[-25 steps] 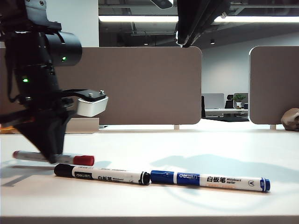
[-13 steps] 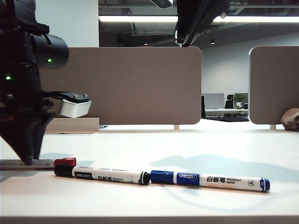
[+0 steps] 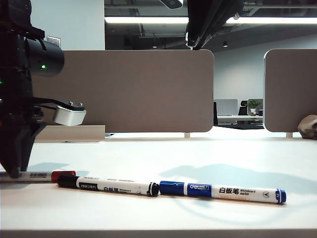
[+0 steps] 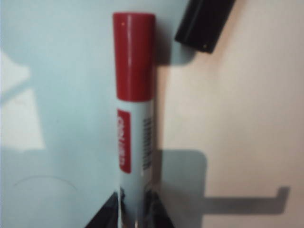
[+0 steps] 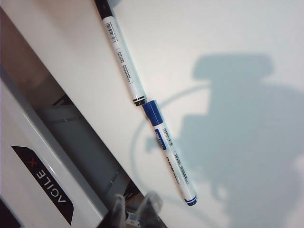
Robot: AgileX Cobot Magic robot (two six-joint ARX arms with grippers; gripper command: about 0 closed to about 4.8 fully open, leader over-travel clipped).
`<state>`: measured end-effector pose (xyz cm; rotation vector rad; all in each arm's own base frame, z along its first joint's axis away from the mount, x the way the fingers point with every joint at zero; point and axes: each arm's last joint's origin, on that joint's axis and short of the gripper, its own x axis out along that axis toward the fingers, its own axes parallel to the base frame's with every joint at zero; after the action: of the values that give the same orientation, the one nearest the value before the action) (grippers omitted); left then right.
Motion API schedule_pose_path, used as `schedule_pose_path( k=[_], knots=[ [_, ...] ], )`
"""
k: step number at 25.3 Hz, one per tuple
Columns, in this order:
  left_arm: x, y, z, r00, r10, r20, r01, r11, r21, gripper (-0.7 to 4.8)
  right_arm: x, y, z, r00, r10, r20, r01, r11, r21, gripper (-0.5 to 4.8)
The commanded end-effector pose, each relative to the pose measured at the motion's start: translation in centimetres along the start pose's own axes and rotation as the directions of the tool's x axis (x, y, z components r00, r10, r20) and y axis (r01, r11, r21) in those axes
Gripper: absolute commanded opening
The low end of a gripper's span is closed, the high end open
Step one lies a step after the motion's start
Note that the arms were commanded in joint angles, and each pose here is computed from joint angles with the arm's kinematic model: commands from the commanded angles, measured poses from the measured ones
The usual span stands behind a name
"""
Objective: Pick up the markers one by one and line them up horizontally in a straight line on the table.
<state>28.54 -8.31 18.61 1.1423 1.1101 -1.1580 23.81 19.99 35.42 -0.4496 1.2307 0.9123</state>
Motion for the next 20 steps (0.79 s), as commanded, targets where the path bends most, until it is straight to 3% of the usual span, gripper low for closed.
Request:
schedule_pose_path(
  k=[1,9,20],
  knots=[
    [-0.2,0.1,-0.8,1.000,-0.009,-0.004,0.009,1.000,-0.028,0.89,-0.2,0.1,0.0,1.000,0.006,0.010,-0.005,1.000,-0.006,0.53],
    [0.0,0.1,-1.4,0.999,-0.032,0.040,0.035,0.998,-0.056,0.84,-0.2,0.1,0.0,1.000,0.009,0.012,-0.009,1.000,-0.006,0.53],
    [2.5,-1.7,-2.4,0.996,-0.076,-0.046,0.076,0.997,-0.019,0.52,-0.2,0.2,0.0,1.000,0.027,0.015,-0.027,1.000,-0.007,0.53]
  ],
)
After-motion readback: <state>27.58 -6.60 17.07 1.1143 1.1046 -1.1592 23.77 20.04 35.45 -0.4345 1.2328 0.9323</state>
